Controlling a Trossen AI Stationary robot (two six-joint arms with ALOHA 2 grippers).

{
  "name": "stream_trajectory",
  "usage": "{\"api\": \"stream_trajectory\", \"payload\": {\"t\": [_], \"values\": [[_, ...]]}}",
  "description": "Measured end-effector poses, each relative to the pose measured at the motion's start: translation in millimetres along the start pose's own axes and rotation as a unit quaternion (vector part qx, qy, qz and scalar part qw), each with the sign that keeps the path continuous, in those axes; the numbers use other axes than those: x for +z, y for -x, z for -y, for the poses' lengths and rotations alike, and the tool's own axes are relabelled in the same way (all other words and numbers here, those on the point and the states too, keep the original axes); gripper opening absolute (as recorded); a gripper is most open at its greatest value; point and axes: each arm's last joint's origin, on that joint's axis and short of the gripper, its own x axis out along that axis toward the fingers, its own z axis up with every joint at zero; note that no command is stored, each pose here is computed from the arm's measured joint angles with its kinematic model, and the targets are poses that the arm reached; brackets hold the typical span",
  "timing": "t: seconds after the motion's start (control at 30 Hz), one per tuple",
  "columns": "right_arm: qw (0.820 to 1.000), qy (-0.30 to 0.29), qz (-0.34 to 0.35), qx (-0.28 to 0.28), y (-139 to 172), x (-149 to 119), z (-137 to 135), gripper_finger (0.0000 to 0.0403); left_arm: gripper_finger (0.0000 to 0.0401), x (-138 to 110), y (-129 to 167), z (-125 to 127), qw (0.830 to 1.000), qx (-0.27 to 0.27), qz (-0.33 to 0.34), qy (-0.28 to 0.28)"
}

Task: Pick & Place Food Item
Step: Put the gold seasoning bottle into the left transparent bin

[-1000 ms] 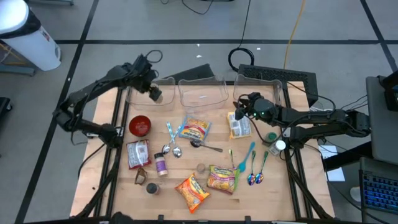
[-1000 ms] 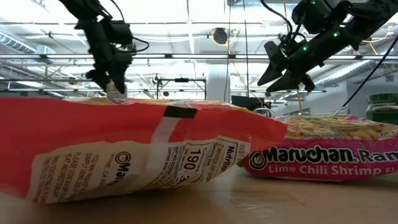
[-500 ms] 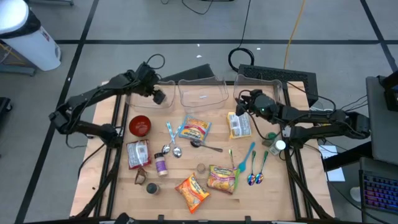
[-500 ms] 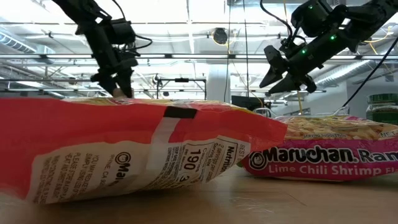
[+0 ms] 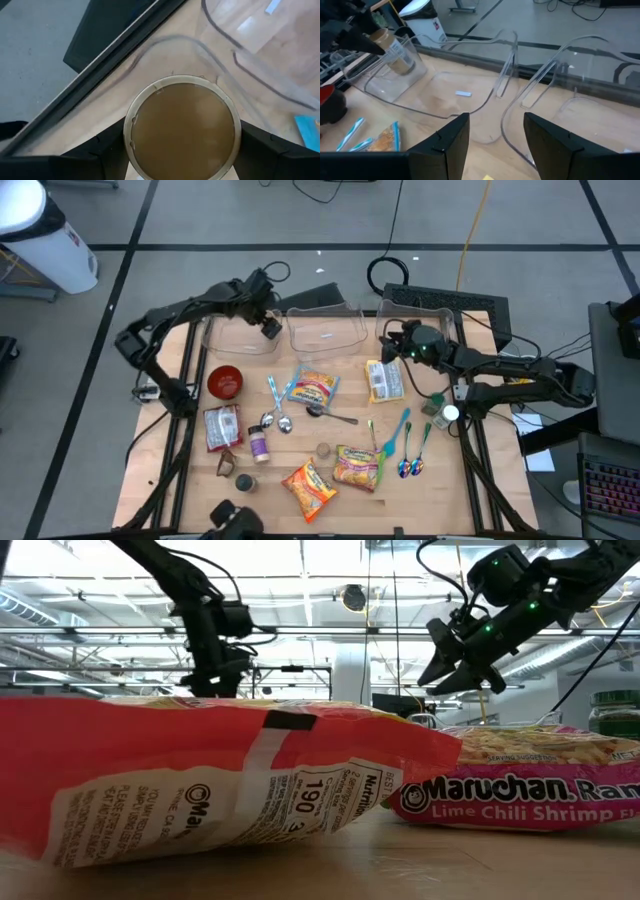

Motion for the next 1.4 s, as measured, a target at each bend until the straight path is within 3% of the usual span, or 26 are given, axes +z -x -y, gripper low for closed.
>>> {"api": "stream_trajectory", "payload": {"t": [0.27, 1.4], "values": [[1.0, 0.009, 0.002, -0.006, -0.7, 1.2, 2.4, 0.0183, 0.0273, 20.0, -10.1, -0.5, 1.0, -0.002, -0.019, -0.018], [1.0, 0.012, -0.024, 0.01, -0.4, -2.5, 2.1, 0.0183, 0.0273, 23.5, -32.8, -9.3, 1.0, -0.013, -0.022, -0.016]]}}
